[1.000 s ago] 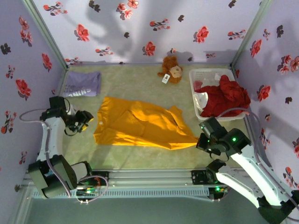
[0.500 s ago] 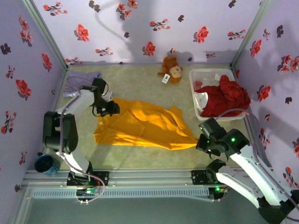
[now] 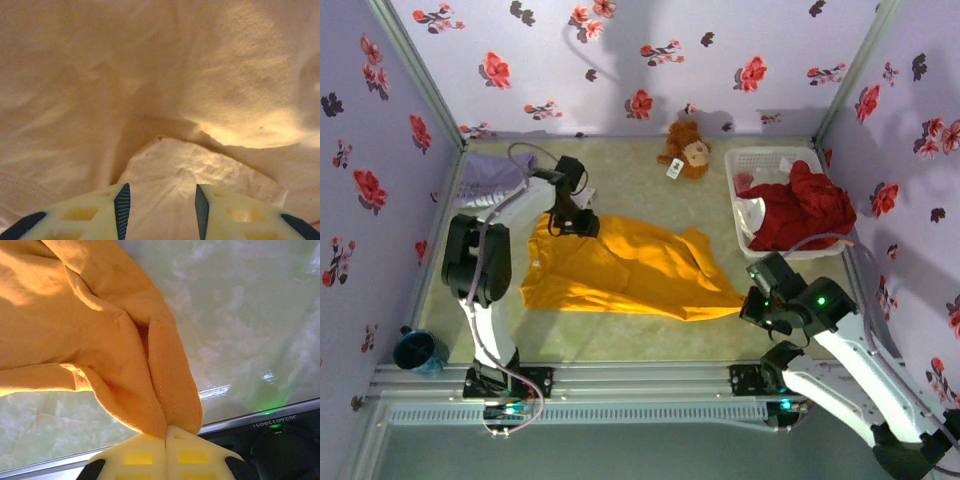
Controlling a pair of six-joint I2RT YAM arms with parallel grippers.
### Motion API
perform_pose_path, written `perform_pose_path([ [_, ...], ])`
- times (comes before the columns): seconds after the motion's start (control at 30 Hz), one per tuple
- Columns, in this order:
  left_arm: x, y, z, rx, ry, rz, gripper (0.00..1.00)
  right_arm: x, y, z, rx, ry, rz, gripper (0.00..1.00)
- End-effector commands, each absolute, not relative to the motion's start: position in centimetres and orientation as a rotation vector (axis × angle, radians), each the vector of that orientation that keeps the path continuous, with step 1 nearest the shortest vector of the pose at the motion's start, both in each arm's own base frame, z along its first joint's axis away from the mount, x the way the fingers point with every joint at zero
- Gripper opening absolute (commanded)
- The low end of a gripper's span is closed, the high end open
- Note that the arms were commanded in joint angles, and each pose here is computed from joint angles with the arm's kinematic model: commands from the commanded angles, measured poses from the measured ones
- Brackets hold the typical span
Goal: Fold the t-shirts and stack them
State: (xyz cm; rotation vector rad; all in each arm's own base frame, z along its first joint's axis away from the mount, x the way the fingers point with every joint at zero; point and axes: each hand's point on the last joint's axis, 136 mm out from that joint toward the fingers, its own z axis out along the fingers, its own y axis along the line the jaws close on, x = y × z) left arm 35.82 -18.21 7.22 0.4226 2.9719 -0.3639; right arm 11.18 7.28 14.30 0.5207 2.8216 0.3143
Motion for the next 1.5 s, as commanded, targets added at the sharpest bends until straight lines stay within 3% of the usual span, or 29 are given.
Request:
perform_pose_path([
  [0.0, 36.7, -18.1, 6.5, 0.434, 2.986, -0.252, 0.41, 10.7, 6.9, 14.5, 0.553, 2.822, 0.308, 0.0],
  [0.67, 36.3, -19.0, 4.2, 0.389, 3.059, -0.255, 0.35, 10.8, 7.4, 14.1, 0.566, 2.821, 0.344, 0.0],
  [1.0, 35.7, -19.1, 3.7, 0.373, 3.07, -0.254, 0.21, 10.8, 7.4, 14.2, 0.562, 2.818, 0.348, 0.0],
  [1.2, 35.6, -18.9, 4.5, 0.345, 3.055, -0.241, 0.0, 10.9, 7.4, 14.5, 0.553, 2.807, 0.351, 0.0],
  [1.47, 37.6, -18.5, 11.3, 0.26, 2.845, -0.255, 0.0, 12.4, 8.0, 16.4, 0.499, 2.738, 0.4, 0.0],
])
